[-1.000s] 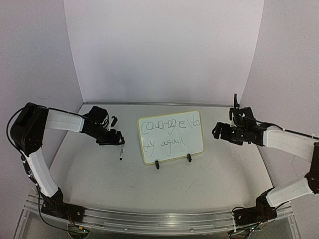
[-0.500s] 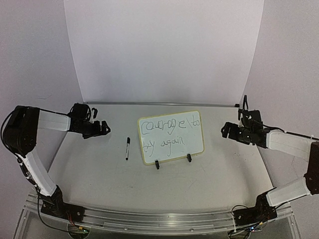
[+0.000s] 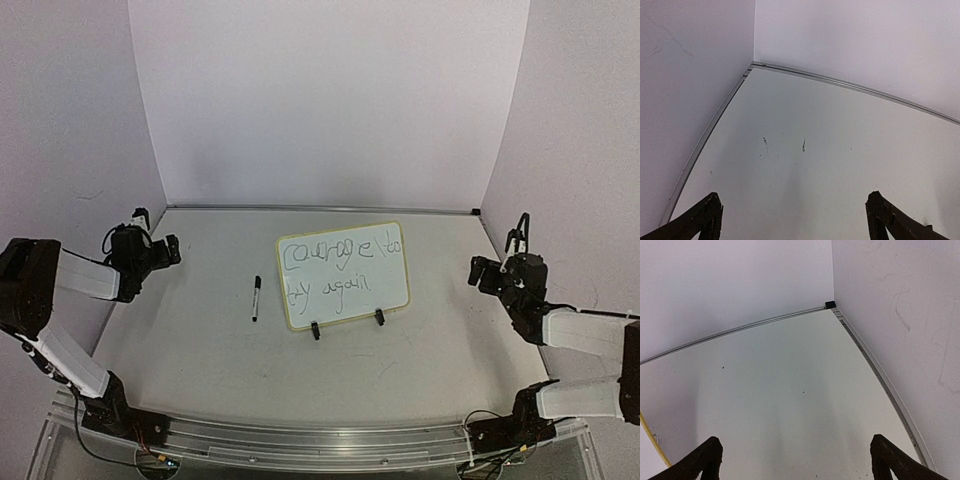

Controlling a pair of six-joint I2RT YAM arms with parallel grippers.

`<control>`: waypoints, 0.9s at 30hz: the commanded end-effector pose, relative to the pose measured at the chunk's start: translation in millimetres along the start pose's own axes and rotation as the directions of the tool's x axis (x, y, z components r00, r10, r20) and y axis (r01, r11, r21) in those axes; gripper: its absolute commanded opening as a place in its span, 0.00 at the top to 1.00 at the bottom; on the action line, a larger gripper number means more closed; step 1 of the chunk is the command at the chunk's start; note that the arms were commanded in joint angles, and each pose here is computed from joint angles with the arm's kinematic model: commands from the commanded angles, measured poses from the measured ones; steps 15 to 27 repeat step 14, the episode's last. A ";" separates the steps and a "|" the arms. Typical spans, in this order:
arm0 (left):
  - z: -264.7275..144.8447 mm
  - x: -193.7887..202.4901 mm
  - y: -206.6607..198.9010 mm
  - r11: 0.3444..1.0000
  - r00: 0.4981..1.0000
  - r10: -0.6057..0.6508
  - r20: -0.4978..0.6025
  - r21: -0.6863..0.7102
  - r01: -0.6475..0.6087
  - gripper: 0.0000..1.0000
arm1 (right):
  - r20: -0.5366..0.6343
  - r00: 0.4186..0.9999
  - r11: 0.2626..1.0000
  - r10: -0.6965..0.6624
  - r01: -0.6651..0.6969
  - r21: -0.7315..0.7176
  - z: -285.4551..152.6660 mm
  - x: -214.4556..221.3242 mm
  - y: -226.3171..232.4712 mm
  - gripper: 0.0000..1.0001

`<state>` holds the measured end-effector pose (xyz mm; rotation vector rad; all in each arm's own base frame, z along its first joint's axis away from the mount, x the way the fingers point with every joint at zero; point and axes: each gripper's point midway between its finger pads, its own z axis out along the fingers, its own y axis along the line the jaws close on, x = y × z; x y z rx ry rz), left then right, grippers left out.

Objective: Write a sentence on the whiteboard
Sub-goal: Reset both arms

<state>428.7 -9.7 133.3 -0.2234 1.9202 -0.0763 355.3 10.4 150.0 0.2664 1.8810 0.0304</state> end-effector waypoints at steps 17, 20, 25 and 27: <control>6.3 -5.2 7.3 0.997 0.986 0.072 0.152 -0.035 -0.067 0.01 | 0.175 0.982 0.994 -0.069 0.052 0.097 -8.3 -25.0 -17.7 0.02; 6.3 -5.2 7.3 0.997 0.986 0.072 0.152 -0.035 -0.067 0.01 | 0.175 0.982 0.994 -0.069 0.052 0.097 -8.3 -25.0 -17.7 0.02; 6.3 -5.2 7.3 0.997 0.986 0.072 0.152 -0.035 -0.067 0.01 | 0.175 0.982 0.994 -0.069 0.052 0.097 -8.3 -25.0 -17.7 0.02; 6.3 -5.2 7.3 0.997 0.986 0.072 0.152 -0.035 -0.067 0.01 | 0.175 0.982 0.994 -0.069 0.052 0.097 -8.3 -25.0 -17.7 0.02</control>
